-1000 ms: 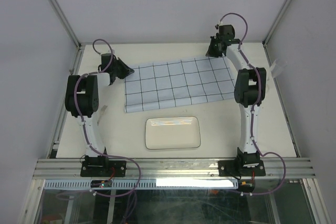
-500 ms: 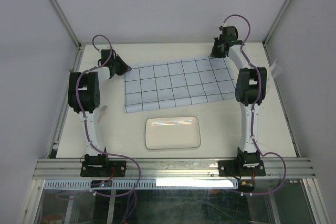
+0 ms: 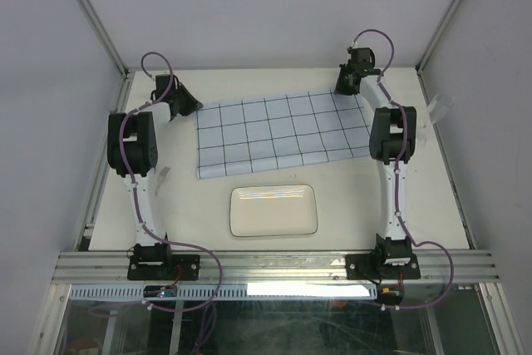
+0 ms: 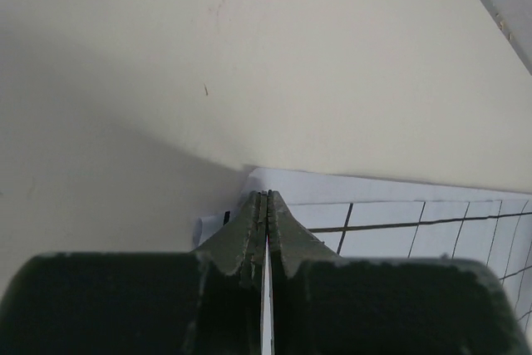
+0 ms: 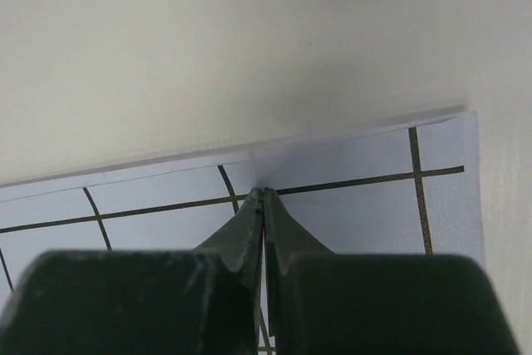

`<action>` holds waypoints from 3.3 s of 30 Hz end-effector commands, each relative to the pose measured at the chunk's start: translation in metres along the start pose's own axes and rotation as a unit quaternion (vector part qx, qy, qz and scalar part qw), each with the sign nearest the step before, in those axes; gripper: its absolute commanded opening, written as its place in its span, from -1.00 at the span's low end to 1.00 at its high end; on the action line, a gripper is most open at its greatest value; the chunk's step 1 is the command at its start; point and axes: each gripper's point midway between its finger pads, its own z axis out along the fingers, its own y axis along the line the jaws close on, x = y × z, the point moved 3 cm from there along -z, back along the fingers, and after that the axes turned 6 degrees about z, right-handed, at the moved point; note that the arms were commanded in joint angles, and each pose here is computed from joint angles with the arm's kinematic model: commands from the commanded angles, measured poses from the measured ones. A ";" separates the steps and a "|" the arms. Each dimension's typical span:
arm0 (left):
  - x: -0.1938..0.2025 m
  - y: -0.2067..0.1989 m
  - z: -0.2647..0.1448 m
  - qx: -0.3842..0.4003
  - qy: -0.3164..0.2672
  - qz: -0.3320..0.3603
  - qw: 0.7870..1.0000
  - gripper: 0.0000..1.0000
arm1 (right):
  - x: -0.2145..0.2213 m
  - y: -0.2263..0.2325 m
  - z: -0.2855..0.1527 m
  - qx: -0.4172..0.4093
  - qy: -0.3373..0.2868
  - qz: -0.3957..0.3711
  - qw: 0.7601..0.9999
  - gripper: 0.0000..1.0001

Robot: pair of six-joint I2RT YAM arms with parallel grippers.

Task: Set the dinner table for one person
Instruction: Flatten out the napkin at the center of the board.

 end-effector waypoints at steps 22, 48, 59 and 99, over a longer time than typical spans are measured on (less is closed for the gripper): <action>-0.022 0.025 0.036 -0.022 -0.005 0.018 1.000 -1.00 | 0.030 -0.056 -0.041 0.094 0.019 0.025 0.995 -1.00; -0.034 0.024 -0.063 -0.132 -0.004 0.070 0.989 -1.00 | 0.000 -0.029 -0.066 0.040 -0.010 0.020 0.999 -1.00; -0.016 0.035 -0.036 -0.124 0.018 0.059 0.990 -1.00 | -0.029 0.023 -0.112 -0.048 -0.051 0.007 0.998 -1.00; 0.026 -0.014 0.007 -0.037 0.052 0.036 0.997 -1.00 | 0.041 0.274 -0.024 -0.352 -0.026 -0.009 0.936 -1.00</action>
